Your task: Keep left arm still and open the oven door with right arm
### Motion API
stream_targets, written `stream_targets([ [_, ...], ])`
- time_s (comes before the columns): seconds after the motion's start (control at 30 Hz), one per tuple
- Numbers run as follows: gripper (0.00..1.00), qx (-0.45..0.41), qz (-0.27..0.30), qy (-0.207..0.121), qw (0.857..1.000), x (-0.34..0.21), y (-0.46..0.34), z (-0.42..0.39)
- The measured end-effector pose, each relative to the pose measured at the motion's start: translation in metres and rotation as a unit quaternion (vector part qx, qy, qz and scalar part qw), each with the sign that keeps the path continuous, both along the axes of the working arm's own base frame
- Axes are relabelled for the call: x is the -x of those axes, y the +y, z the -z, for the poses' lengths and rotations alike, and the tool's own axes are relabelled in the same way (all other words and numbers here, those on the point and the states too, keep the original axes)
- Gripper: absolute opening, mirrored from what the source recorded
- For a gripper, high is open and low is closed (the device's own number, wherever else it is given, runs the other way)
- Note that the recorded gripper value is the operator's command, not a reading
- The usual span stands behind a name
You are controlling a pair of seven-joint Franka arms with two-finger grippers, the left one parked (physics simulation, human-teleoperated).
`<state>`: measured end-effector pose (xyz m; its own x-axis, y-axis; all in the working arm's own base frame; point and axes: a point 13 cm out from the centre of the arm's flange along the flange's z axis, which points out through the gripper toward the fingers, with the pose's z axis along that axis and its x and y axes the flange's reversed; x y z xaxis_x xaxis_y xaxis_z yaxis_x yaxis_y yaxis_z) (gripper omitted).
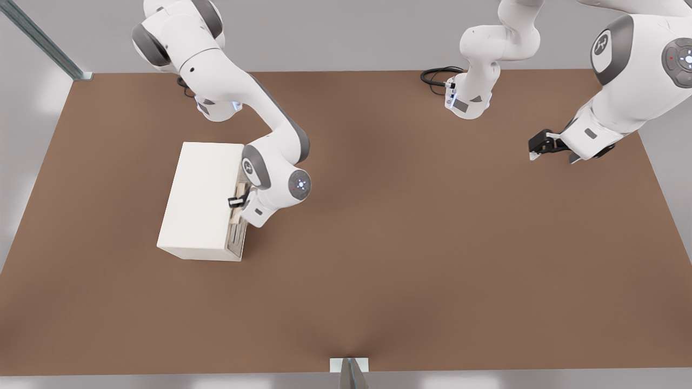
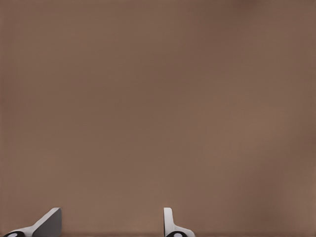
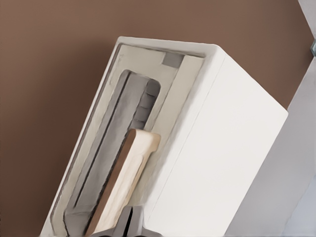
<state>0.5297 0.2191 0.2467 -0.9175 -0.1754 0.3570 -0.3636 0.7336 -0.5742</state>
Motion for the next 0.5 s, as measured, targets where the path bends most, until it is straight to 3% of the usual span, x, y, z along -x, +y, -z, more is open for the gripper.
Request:
stream_targets([
  [0.5,0.21,0.023,0.044,-0.013,0.999,0.016,-0.016,0.024],
])
